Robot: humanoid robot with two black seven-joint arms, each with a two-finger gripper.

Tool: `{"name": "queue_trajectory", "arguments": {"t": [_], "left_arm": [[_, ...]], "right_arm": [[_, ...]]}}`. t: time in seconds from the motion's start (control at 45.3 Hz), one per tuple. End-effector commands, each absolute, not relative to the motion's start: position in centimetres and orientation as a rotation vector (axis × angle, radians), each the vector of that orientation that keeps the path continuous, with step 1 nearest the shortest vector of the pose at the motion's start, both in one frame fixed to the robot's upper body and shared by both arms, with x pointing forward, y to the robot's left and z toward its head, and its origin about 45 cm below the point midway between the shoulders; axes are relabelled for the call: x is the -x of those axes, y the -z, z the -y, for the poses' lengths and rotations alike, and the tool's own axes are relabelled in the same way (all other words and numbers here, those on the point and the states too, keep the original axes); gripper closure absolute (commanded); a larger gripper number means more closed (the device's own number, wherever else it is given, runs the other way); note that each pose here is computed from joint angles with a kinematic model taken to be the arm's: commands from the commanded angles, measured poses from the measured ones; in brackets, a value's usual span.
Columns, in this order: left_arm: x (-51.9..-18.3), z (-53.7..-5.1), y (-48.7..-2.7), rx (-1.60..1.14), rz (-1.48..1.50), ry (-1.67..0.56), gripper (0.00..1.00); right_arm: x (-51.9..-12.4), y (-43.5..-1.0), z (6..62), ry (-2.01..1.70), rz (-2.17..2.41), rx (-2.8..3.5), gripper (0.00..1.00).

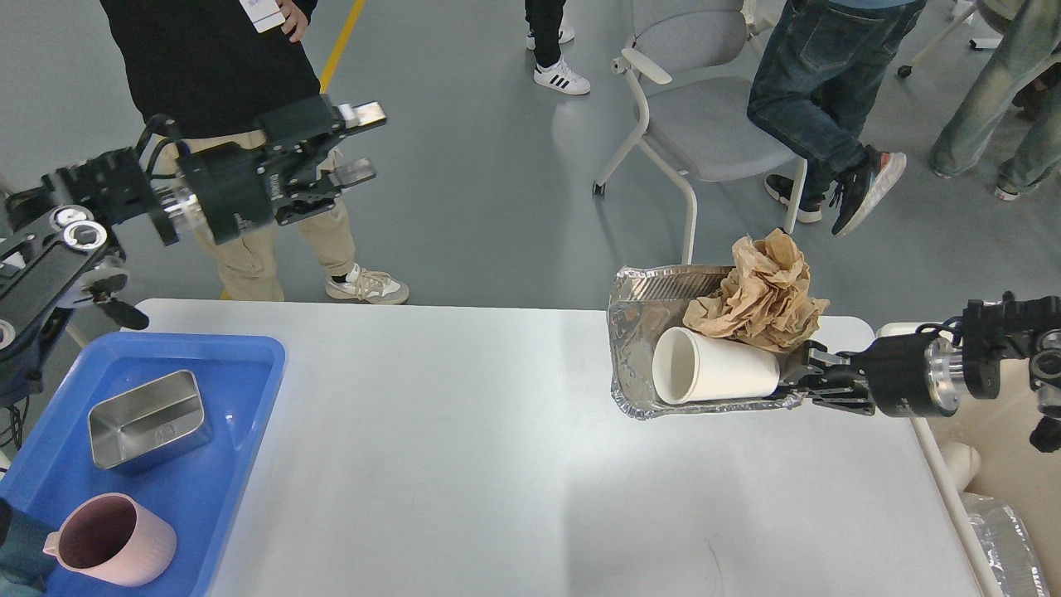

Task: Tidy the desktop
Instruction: 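Carry the foil tray with the right gripper into the white bin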

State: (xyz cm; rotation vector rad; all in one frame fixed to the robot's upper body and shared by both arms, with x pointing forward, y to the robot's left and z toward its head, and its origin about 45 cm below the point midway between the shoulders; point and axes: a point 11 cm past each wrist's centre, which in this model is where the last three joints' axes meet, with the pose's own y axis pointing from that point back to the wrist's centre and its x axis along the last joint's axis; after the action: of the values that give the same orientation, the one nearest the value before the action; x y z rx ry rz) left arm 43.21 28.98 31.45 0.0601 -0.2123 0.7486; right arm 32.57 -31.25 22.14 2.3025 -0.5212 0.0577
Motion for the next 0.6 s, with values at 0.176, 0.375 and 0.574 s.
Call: {"name": "queue_trajectory", "arguments": {"t": [0.176,0.375,0.574], "left_arm": [[-39.8,-38.0,-27.2,0.372,-0.214,-1.057,0.03],[-36.9,-41.8,-24.7,0.592,-0.339,-1.172,0.03],[-35.0,-42.1,-22.3,0.712,-0.412,-1.199,0.03]], "right_arm": [[-32.4,-22.2,32.3,-0.039,0.561,-2.29,1.0],[-32.0,-22.5,34.6,0.01,0.643,-2.268,1.0],[-31.4,-22.0,38.3,0.204,0.88,-2.252,1.0]]}}
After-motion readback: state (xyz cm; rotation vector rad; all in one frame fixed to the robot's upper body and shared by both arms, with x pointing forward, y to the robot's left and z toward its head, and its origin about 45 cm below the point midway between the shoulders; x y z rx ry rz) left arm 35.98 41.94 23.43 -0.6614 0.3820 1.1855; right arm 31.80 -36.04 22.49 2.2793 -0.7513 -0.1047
